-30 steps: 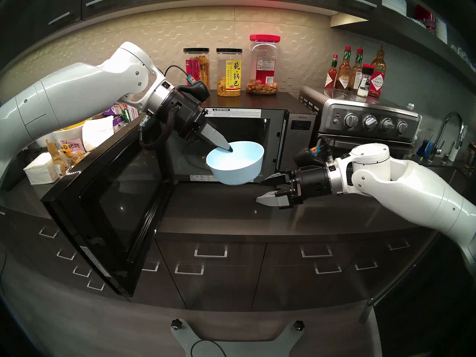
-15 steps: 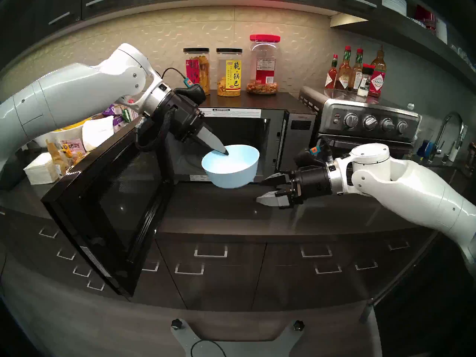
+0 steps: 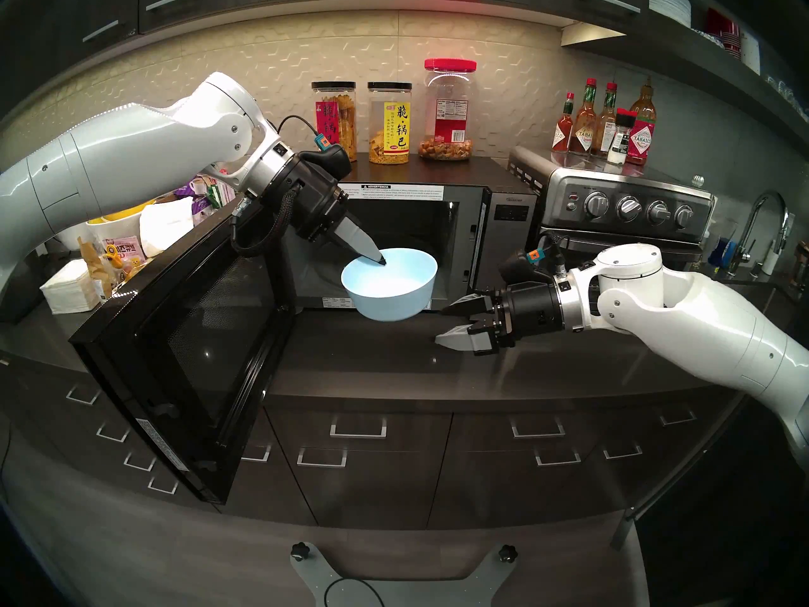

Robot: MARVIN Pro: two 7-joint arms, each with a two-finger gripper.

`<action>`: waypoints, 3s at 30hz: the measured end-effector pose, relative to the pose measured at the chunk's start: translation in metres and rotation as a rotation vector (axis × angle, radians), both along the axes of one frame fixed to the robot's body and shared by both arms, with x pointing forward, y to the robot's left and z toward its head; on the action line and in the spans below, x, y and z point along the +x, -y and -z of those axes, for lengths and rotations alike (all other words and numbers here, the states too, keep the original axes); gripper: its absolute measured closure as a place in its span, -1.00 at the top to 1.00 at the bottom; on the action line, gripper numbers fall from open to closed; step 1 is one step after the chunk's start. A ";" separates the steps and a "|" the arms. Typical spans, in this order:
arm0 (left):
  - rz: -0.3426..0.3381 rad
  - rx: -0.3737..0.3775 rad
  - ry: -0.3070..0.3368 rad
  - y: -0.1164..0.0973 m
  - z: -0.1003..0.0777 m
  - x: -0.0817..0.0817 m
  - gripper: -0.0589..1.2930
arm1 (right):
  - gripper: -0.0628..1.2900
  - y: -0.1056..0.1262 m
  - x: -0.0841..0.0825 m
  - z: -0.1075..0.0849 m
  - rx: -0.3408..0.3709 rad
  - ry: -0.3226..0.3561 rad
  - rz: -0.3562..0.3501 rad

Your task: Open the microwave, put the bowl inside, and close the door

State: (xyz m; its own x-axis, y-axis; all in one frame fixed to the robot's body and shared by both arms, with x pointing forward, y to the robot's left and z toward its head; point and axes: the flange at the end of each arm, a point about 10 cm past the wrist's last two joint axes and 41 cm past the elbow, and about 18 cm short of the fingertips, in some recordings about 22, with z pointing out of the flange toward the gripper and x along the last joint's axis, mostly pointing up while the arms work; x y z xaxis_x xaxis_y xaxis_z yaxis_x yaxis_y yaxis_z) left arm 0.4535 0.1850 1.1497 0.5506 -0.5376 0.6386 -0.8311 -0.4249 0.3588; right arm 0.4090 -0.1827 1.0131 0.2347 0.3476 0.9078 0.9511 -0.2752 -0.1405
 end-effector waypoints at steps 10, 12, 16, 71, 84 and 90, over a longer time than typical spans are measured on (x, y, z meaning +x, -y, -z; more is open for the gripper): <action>0.022 0.009 0.002 0.005 -0.001 -0.006 -0.94 | 0.89 0.000 0.000 0.000 0.000 0.000 0.000; 0.025 0.011 0.003 0.005 0.000 -0.006 -0.94 | 0.89 0.000 0.000 0.000 0.000 0.000 0.000; 0.025 0.022 0.006 0.005 0.001 -0.006 -0.94 | 0.89 0.000 0.000 0.000 0.000 0.000 0.000; 0.022 0.059 0.015 -0.001 0.002 -0.003 -0.94 | 0.89 -0.003 -0.002 -0.004 -0.005 0.006 -0.002; 0.022 0.060 0.013 -0.001 0.002 -0.003 -0.94 | 0.89 -0.004 -0.006 -0.027 -0.034 0.006 -0.012; 0.022 0.061 0.012 -0.001 0.002 -0.003 -0.94 | 0.89 -0.002 -0.005 -0.043 -0.044 0.005 -0.018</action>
